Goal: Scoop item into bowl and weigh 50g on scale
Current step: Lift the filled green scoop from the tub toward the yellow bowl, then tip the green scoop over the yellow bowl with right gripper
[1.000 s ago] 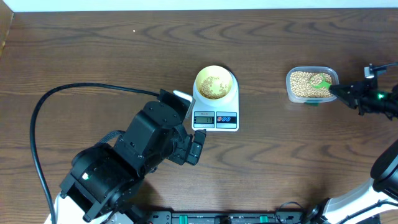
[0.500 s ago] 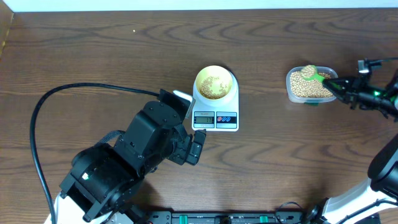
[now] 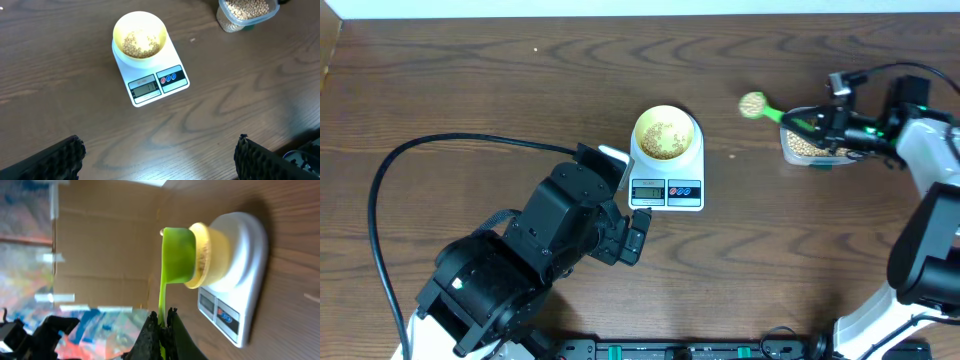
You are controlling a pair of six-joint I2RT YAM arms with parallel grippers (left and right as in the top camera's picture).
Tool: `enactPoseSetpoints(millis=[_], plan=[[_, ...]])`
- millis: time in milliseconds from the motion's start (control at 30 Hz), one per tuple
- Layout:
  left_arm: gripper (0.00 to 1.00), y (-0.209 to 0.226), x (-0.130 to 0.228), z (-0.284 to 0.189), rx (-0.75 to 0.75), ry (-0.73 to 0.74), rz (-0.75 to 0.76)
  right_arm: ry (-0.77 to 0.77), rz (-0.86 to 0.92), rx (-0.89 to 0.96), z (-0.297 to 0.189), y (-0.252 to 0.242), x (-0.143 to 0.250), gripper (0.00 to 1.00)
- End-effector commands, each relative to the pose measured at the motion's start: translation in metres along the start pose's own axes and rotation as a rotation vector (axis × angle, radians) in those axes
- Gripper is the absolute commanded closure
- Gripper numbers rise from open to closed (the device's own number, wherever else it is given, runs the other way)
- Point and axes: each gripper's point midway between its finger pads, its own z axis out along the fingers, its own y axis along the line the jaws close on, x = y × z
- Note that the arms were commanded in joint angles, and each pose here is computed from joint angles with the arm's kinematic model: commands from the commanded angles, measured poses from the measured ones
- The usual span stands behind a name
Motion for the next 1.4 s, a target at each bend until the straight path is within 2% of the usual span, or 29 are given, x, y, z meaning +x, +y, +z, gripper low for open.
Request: enactPoseSetpoints(millis=[0, 200, 633, 967, 1367], plan=[[0.02, 0.000, -0.004, -0.006, 0.004, -0.020, 0.011, 0.064, 0.031, -0.083, 0.024, 0.015, 0.009, 0.99], [0.02, 0.000, -0.004, -0.006, 0.004, -0.020, 0.011, 0.147, -0.003, -0.087, 0.062, 0.024, 0.016, 0.99], [0.02, 0.000, -0.004, -0.006, 0.003, -0.020, 0.011, 0.224, -0.056, -0.026, 0.121, 0.032, 0.028, 0.99], [0.02, 0.000, -0.004, -0.006, 0.004, -0.020, 0.011, 0.216, -0.153, 0.071, 0.139, 0.018, 0.032, 0.99], [0.02, 0.000, -0.004, -0.006, 0.003, -0.020, 0.011, 0.237, -0.286, 0.294, 0.142, -0.021, 0.043, 0.99]])
